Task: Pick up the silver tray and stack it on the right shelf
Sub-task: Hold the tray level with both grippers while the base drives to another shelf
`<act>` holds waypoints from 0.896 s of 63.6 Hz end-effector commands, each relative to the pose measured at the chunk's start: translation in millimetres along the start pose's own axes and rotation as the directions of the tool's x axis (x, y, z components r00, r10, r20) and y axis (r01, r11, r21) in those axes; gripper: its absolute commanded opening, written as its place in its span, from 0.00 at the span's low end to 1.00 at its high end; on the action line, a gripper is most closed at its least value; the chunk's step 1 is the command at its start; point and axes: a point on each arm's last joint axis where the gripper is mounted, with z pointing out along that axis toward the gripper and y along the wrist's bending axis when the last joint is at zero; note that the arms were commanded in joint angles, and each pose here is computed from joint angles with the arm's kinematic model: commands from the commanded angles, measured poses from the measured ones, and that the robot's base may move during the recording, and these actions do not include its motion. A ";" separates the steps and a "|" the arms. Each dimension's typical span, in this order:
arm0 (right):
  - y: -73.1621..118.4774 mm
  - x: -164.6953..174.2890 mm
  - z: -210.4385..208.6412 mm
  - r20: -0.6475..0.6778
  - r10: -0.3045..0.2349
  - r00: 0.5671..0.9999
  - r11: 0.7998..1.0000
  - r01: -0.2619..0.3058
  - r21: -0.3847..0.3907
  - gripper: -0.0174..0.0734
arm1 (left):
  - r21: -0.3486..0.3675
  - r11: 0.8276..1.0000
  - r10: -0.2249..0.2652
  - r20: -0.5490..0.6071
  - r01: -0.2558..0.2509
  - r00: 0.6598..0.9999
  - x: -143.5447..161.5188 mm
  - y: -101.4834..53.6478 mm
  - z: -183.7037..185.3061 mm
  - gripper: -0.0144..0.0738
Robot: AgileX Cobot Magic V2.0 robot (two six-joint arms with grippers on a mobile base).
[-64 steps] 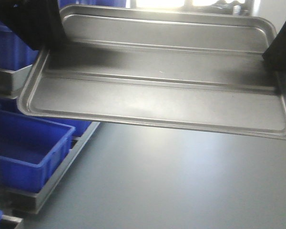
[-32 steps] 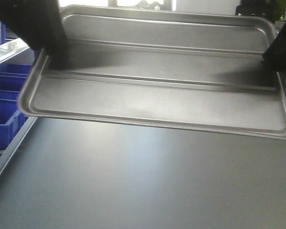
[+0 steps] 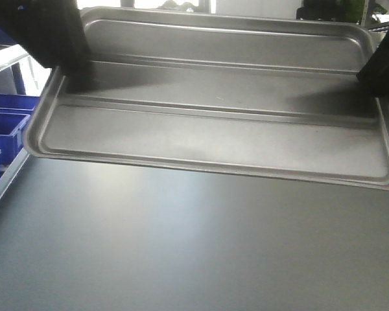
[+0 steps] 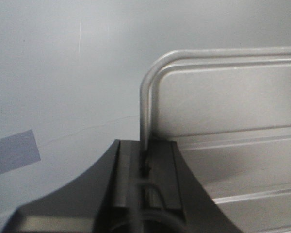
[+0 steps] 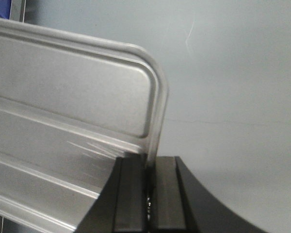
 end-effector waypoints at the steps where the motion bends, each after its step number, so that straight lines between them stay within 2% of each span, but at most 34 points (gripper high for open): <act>1: -0.1 -8.3 -9.8 0.069 -0.051 0.996 0.999 0.051 0.013 0.26 | -0.043 0.999 0.029 0.072 -0.026 0.997 -8.8 7.9 -16.8 0.06; 57: -0.1 -8.3 -9.8 0.068 -0.051 0.996 0.999 0.051 0.013 0.26 | -0.041 0.999 0.028 0.071 -0.025 0.997 -8.7 7.8 -16.8 0.06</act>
